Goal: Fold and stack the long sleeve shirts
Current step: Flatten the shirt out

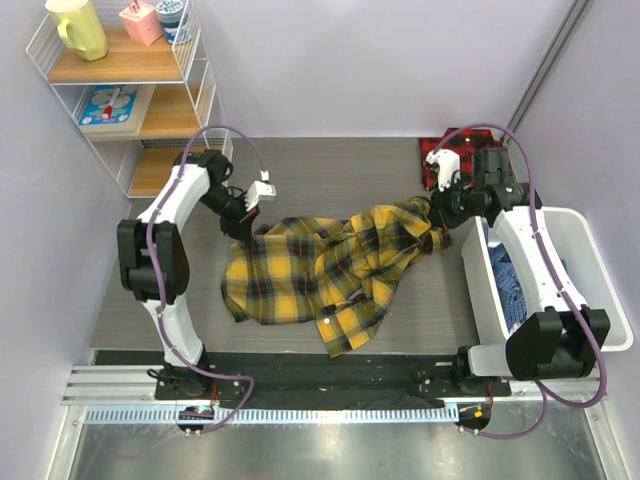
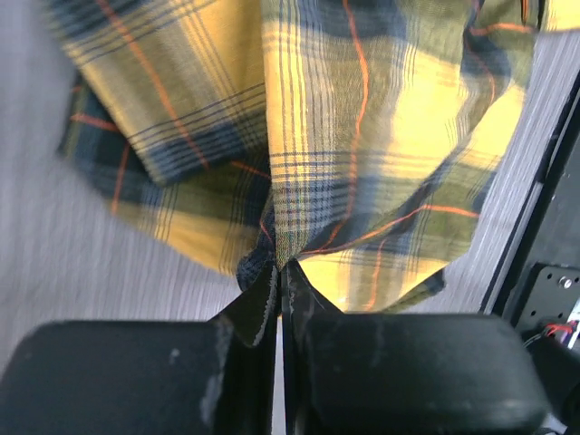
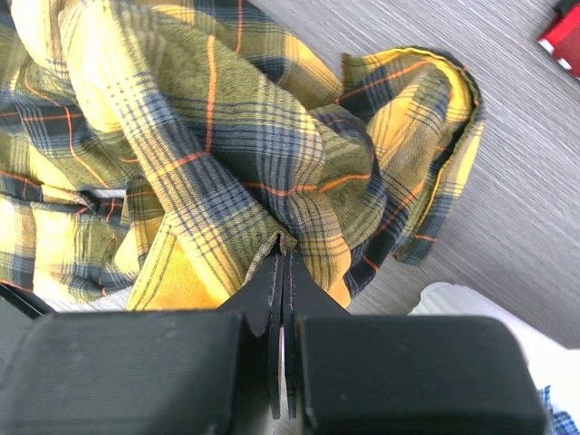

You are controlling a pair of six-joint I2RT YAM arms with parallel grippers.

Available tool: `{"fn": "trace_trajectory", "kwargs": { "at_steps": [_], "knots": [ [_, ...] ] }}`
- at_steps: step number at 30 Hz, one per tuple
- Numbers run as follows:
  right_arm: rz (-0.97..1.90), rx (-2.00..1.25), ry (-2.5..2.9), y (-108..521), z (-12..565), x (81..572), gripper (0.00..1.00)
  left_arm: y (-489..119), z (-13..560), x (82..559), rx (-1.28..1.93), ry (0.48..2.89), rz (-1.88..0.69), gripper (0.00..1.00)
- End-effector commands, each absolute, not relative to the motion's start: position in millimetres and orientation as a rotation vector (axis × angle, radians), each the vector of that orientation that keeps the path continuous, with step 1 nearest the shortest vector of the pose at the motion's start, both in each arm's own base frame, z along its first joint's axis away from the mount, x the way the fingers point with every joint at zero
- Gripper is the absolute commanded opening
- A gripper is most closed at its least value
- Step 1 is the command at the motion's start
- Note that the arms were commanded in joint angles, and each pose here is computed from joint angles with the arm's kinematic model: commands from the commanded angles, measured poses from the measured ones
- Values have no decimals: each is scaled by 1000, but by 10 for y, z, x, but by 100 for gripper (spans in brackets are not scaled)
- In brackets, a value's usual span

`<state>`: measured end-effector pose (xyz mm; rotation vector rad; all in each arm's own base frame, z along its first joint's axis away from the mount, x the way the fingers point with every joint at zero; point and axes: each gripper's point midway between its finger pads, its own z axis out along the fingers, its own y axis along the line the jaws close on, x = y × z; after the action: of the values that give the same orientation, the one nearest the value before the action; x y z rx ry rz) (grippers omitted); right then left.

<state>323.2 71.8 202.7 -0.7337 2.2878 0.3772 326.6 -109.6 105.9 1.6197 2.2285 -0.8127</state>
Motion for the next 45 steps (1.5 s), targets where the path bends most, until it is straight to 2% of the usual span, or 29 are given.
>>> {"fn": "trace_trajectory", "kwargs": {
  "at_steps": [1, 5, 7, 11, 16, 17, 22, 26, 31, 34, 45],
  "knots": [
    [324, -658, 2158, 684, 2487, 3359, 1, -1016, 1473, 3368, 1464, 2222, -713, 0],
    [319, -549, 2030, 699, 3006, 3573, 1, -851, 1895, 3749, 1156, 2269, -534, 0],
    [324, -473, 1943, 712, 3323, 3716, 1, -747, 2364, 4043, 1032, 2171, -413, 0],
    [307, -353, 1775, 683, 4042, 3945, 1, -536, 3033, 4277, 846, 2096, -194, 0],
    [274, -310, 1690, 635, 4362, 3971, 1, -316, 3528, 4130, 809, 1971, 28, 0],
    [266, -300, 1689, 618, 4366, 3967, 1, -272, 3410, 4102, 803, 1995, 49, 0],
    [200, -209, 1626, 379, 4595, 3946, 1, -66, 3728, 4073, 632, 1889, 200, 0],
    [184, -170, 1483, 341, 5127, 3860, 1, 109, 4281, 4046, 459, 1743, 252, 0],
    [245, -130, 1345, 397, 5720, 3599, 1, 112, 4951, 3759, 365, 1571, 258, 0],
    [269, -133, 1263, 440, 6032, 3256, 1, 127, 5300, 3432, 323, 1455, 281, 0],
    [261, -166, 962, 507, 6866, 1586, 1, 300, 6237, 1853, 183, 1039, 449, 0]
  ]
}}
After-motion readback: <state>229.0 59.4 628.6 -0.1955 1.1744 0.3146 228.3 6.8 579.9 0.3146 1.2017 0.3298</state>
